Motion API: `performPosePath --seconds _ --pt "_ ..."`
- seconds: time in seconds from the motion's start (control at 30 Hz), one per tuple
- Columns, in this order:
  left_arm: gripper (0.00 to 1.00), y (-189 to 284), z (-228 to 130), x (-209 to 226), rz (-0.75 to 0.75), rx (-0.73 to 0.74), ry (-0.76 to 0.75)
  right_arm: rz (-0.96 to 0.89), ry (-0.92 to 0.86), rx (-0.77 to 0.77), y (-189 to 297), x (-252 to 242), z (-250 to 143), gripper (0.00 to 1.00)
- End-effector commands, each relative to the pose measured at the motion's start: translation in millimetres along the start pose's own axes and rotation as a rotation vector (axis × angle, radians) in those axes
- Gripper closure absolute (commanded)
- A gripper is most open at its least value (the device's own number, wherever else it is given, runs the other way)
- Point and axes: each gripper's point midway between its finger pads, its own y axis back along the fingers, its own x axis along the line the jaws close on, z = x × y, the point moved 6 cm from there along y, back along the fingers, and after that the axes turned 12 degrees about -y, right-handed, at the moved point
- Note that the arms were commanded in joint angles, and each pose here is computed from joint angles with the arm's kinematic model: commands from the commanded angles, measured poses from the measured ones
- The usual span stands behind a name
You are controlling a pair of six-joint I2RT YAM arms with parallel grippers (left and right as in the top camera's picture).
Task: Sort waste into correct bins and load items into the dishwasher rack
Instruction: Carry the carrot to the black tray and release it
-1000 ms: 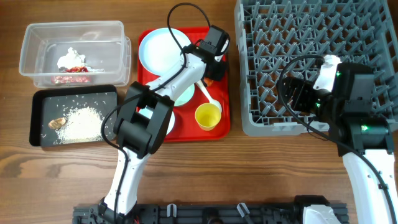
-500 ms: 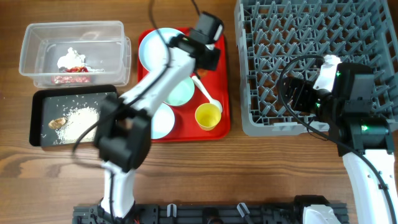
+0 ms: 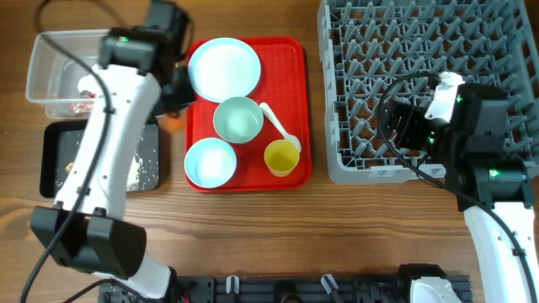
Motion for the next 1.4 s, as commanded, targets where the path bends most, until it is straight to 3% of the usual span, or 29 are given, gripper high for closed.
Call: performPosePath --seconds 0.0,0.3,0.47,0.67,0.7,0.83,1.03,1.2,1.27,1.3,1.37 --pt "0.93 -11.6 -9.4 45.5 0.137 0.057 0.180 -0.002 -0.008 -0.018 1.7 2.9 5.7 0.00" --pt "0.92 -96.0 -34.5 107.8 0.197 0.186 0.432 -0.004 -0.009 -0.014 1.7 2.6 5.0 0.00" --pt "0.96 -154.5 -56.6 135.0 0.219 0.167 0.674 -0.009 -0.011 -0.004 1.7 1.6 3.0 0.00" --pt "0.77 -196.5 -60.8 142.4 0.063 0.082 0.830 -0.010 -0.012 -0.002 1.7 1.4 2.7 0.00" --pt "0.76 -197.3 -59.7 142.4 0.046 0.078 0.837 -0.011 -0.013 -0.001 1.7 1.3 2.5 0.00" --pt "0.58 -197.7 -51.4 144.2 0.031 0.033 0.845 -0.011 -0.013 0.001 1.7 1.2 2.2 0.00" --pt "0.53 -186.8 -35.6 146.3 -0.010 -0.025 0.851 -0.013 -0.014 0.003 1.7 0.9 1.7 0.00" --pt "0.54 -138.6 -14.9 157.5 -0.024 -0.121 0.818 -0.012 -0.014 0.004 1.7 1.0 1.7 0.00" --pt "0.52 -109.6 -7.5 158.7 -0.046 -0.174 0.762 -0.012 -0.014 0.003 1.7 1.0 1.8 0.00" --pt "0.44 -98.7 -5.0 156.2 -0.069 -0.193 0.725 -0.012 -0.014 0.003 1.7 1.0 1.8 0.00" --pt "0.39 -68.8 0.4 139.6 -0.174 -0.243 0.566 -0.012 -0.014 0.002 1.7 1.1 2.0 0.00"
